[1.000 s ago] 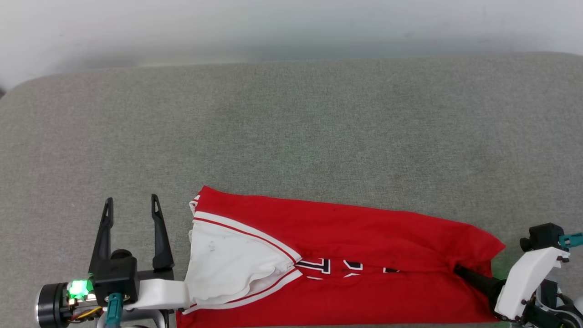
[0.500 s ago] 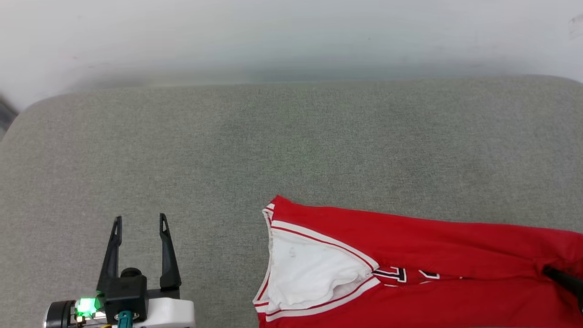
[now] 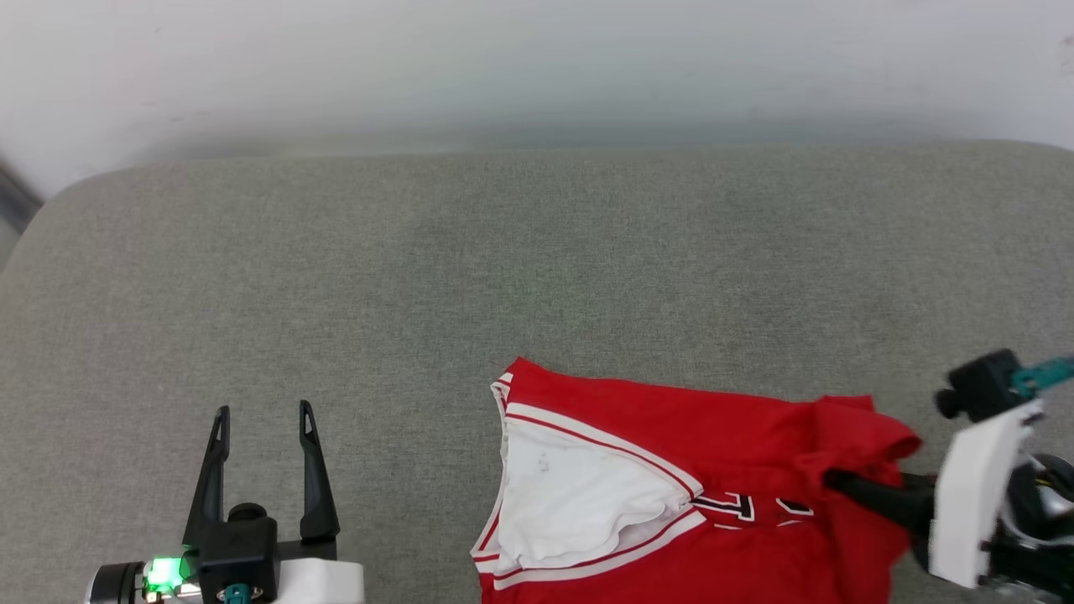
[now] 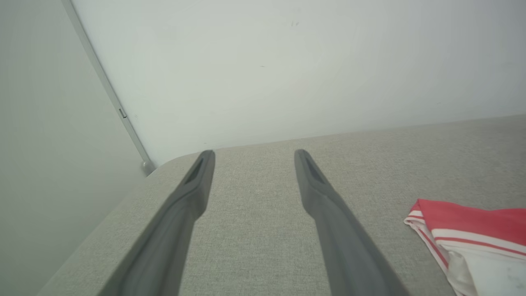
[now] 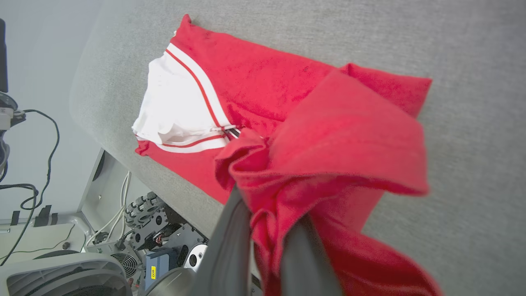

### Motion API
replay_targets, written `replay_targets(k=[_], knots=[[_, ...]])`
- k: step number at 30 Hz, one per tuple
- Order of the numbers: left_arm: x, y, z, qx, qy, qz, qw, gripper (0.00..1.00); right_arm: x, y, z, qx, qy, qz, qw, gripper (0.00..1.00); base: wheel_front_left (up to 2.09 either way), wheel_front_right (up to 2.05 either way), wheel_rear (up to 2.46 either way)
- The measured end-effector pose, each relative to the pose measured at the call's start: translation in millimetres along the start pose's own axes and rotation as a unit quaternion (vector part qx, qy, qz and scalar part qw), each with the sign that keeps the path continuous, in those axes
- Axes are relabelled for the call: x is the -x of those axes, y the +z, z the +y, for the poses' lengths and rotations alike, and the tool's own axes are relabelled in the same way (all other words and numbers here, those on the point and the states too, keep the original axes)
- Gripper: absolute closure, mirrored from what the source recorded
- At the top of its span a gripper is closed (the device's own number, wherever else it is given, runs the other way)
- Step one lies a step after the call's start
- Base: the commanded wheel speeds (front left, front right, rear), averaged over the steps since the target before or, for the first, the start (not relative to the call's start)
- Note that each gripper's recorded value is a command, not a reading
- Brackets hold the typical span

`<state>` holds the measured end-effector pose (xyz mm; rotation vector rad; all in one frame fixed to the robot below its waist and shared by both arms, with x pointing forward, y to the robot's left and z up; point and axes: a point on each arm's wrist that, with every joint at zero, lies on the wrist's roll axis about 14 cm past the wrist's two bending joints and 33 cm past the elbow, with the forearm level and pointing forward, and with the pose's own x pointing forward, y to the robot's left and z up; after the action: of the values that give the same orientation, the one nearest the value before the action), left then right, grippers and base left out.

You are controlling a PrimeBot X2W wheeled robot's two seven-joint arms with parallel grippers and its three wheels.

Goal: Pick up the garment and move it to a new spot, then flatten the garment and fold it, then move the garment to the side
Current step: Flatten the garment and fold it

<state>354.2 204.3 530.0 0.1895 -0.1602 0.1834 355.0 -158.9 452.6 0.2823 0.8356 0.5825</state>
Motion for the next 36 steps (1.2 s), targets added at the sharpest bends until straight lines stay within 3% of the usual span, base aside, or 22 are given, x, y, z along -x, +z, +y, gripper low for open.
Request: replay_targets(k=[10,15,27,28,29,30,31,36], knots=[[-10,-6,-6,-0.002,-0.006,0.005,1.0,0.0,-65,17,80,0.128,0.085,0.043,0.987,1.0,0.0,0.0,0.0],[-18,-10,-12,0.0,-0.009,0.009,1.0,0.0,-100,24,107,0.162,0.109,0.058,0.979,1.0,0.0,0.0,0.0],[-29,-21,-19,0.0,-0.014,0.02,1.0,0.0,-152,-30,102,0.192,0.096,0.158,0.964,1.0,0.0,0.0,0.0],[-29,-21,-19,0.0,-0.014,0.02,1.0,0.0,-153,-31,103,0.191,0.097,0.156,0.964,0.96,0.0,0.0,0.0],[-28,-20,-19,0.0,-0.013,0.02,1.0,0.0,-154,-30,104,0.191,0.098,0.148,0.965,0.71,0.0,0.0,0.0],[-28,-20,-18,0.001,-0.011,0.019,1.0,0.0,-153,-30,105,0.195,0.099,0.141,0.965,0.58,0.0,0.0,0.0],[-28,-18,-17,0.002,-0.01,0.017,1.0,0.0,-152,-27,106,0.202,0.099,0.134,0.965,0.0,0.0,0.0,0.0],[-21,-14,-17,0.003,-0.011,0.014,1.0,0.0,-132,22,113,0.247,0.1,0.022,0.964,0.0,0.0,0.0,0.0]])
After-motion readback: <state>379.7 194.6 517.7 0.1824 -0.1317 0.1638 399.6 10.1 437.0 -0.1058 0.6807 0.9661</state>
